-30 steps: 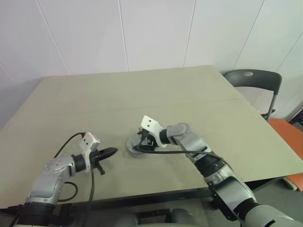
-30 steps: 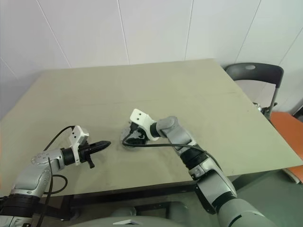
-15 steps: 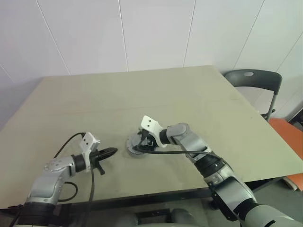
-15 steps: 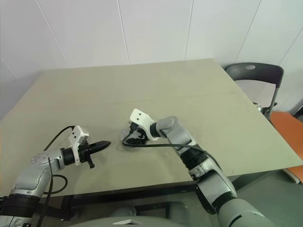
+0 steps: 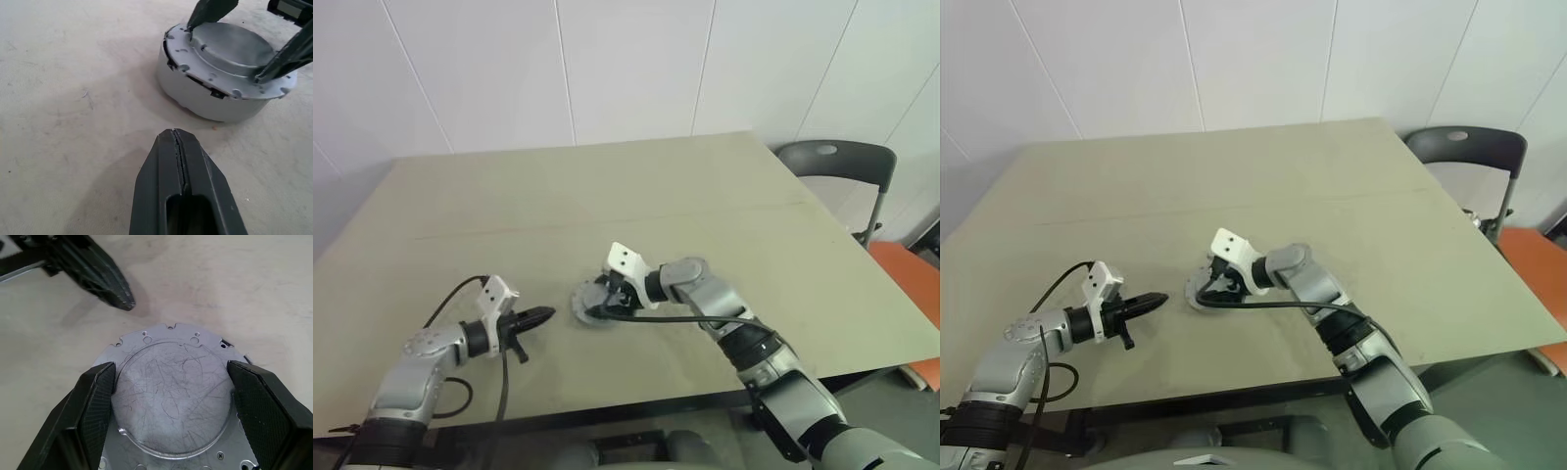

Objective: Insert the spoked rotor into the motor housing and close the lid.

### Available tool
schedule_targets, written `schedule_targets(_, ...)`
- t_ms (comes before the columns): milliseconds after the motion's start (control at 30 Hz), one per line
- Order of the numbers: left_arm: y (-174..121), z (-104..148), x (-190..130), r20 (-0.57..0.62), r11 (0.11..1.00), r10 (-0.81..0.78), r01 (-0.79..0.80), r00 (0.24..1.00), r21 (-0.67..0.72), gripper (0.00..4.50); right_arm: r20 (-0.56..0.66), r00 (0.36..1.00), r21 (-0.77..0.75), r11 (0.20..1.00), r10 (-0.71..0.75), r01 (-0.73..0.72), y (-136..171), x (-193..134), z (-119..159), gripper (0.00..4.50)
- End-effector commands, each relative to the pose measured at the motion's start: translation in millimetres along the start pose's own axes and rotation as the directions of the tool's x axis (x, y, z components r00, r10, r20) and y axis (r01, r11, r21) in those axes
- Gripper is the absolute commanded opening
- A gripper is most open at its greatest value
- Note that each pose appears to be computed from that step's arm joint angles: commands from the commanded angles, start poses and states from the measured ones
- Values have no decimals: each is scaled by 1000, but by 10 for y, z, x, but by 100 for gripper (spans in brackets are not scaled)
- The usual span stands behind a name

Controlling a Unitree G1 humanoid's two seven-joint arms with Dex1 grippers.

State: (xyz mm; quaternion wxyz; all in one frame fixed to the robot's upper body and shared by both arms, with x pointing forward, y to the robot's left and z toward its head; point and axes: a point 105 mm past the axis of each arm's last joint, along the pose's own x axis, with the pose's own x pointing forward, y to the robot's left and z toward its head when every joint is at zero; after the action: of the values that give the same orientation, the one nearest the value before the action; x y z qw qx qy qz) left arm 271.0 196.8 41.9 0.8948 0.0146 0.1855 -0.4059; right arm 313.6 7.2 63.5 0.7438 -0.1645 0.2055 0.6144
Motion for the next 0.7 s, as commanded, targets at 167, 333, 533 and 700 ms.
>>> schedule_targets(167, 29, 101, -35, 22, 999, 11, -12, 1000, 45, 0, -50, 999, 43, 999, -8, 10, 35, 161, -234, 329)
schedule_targets(333, 22, 97, -33, 20, 999, 12, -13, 1000, 42, 0, -24, 999, 31, 998, -48, 49, -42, 193, -175, 329)
schedule_targets(533, 5, 124, -26, 26, 999, 11, -12, 1000, 44, 0, -22, 998, 18, 998, -61, 61, -86, 180, -162, 329)
schedule_targets(700, -3, 143, -27, 25, 999, 11, -12, 1000, 46, 0, 34, 996, 17, 996, -85, 84, -151, 146, -46, 329)
